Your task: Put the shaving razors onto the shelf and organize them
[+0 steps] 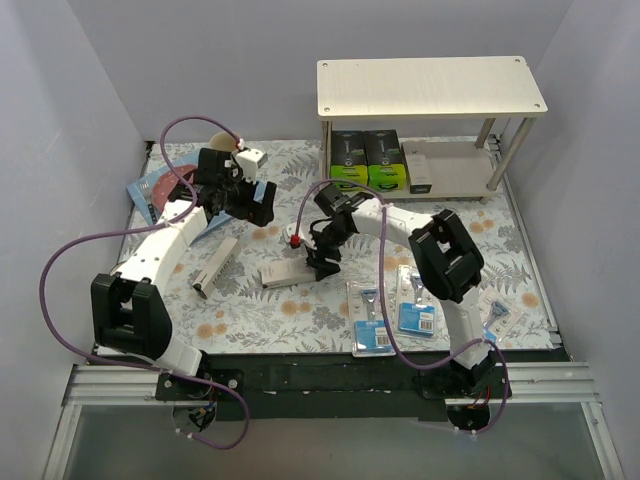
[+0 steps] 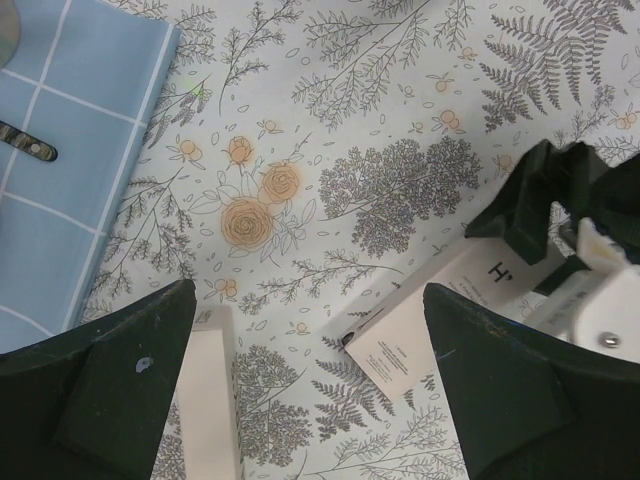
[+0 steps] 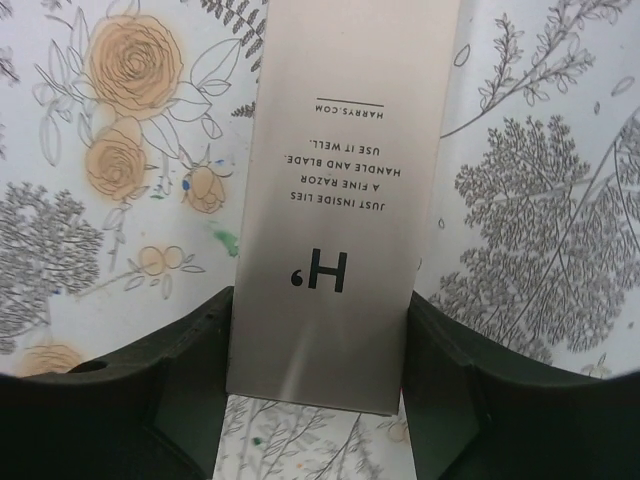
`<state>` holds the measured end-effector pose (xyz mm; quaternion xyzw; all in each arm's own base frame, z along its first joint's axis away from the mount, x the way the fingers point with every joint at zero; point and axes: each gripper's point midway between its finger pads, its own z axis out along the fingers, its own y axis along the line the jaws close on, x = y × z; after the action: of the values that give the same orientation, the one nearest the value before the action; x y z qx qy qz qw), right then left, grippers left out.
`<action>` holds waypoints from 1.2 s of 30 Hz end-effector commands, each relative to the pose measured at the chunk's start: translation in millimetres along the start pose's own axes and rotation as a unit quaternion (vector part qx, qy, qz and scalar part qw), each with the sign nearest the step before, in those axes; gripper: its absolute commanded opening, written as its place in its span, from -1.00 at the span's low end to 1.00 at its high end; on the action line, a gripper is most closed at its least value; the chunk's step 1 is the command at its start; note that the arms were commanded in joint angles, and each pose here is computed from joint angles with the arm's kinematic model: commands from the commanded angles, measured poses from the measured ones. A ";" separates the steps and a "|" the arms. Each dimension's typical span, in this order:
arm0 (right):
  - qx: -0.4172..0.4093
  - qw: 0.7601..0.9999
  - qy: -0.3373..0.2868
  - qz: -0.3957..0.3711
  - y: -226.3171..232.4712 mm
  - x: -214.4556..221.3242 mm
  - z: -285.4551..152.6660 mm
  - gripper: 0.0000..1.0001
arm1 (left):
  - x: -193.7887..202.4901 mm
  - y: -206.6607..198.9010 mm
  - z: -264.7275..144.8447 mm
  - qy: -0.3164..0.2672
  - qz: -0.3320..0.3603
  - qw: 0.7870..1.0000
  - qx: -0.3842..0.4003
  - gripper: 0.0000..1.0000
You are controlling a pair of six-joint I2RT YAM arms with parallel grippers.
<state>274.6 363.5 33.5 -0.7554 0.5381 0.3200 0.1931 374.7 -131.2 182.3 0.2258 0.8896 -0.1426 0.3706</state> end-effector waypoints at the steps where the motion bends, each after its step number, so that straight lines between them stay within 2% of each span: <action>1: 0.092 0.993 -0.059 0.052 -10.1 -43.5 -64.2 -0.03 | -32.6 6.8 -0.9 -0.047 0.001 0.999 -0.012 0.96; 4: 0.157 0.973 -0.095 0.141 -18.3 -37.3 -115.7 -0.03 | -43.9 24.6 0.5 -0.069 -0.020 0.995 -0.062 0.96; 5: 0.175 0.965 -0.105 0.164 -21.1 -33.3 -130.7 -0.03 | -45.2 40.0 -1.7 -0.077 -0.042 0.990 -0.109 0.96; 6: 0.208 0.946 -0.117 0.220 -28.8 -16.6 -157.0 -0.03 | -46.5 46.0 -2.2 -0.084 -0.053 0.987 -0.127 0.97; 7: 0.235 0.935 -0.125 0.233 -29.3 -14.5 -178.3 -0.03 | -44.6 51.1 2.4 -0.083 -0.064 0.985 -0.139 0.96; 9: 0.295 0.899 -0.126 0.298 -35.7 20.3 -217.6 -0.03 | -35.0 67.1 6.8 -0.070 -0.103 0.974 -0.187 0.96; 14: 0.425 0.812 -0.144 0.373 -34.2 81.4 -308.8 -0.03 | -17.8 62.0 35.2 -0.033 -0.146 0.975 -0.165 0.96; 18: 0.493 0.741 -0.152 0.431 -31.1 123.0 -349.5 -0.04 | -23.5 56.8 46.2 -0.031 -0.154 0.977 -0.142 0.96; 23: 0.555 0.654 -0.162 0.488 -35.3 159.9 -377.1 -0.04 | -26.5 58.8 51.9 -0.027 -0.153 0.978 -0.142 0.96; 27: 0.577 0.628 -0.156 0.497 -42.0 174.4 -383.4 0.02 | -26.6 62.5 48.9 -0.028 -0.149 0.976 -0.153 0.96; 36: 0.583 0.595 -0.149 0.533 -67.7 210.0 -384.7 0.02 | -17.0 71.0 36.4 -0.023 -0.127 0.974 -0.185 0.96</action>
<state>457.6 10.9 139.6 -0.0269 0.8993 0.1108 0.4221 445.6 -100.9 137.4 0.0332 0.9254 -0.0452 0.3748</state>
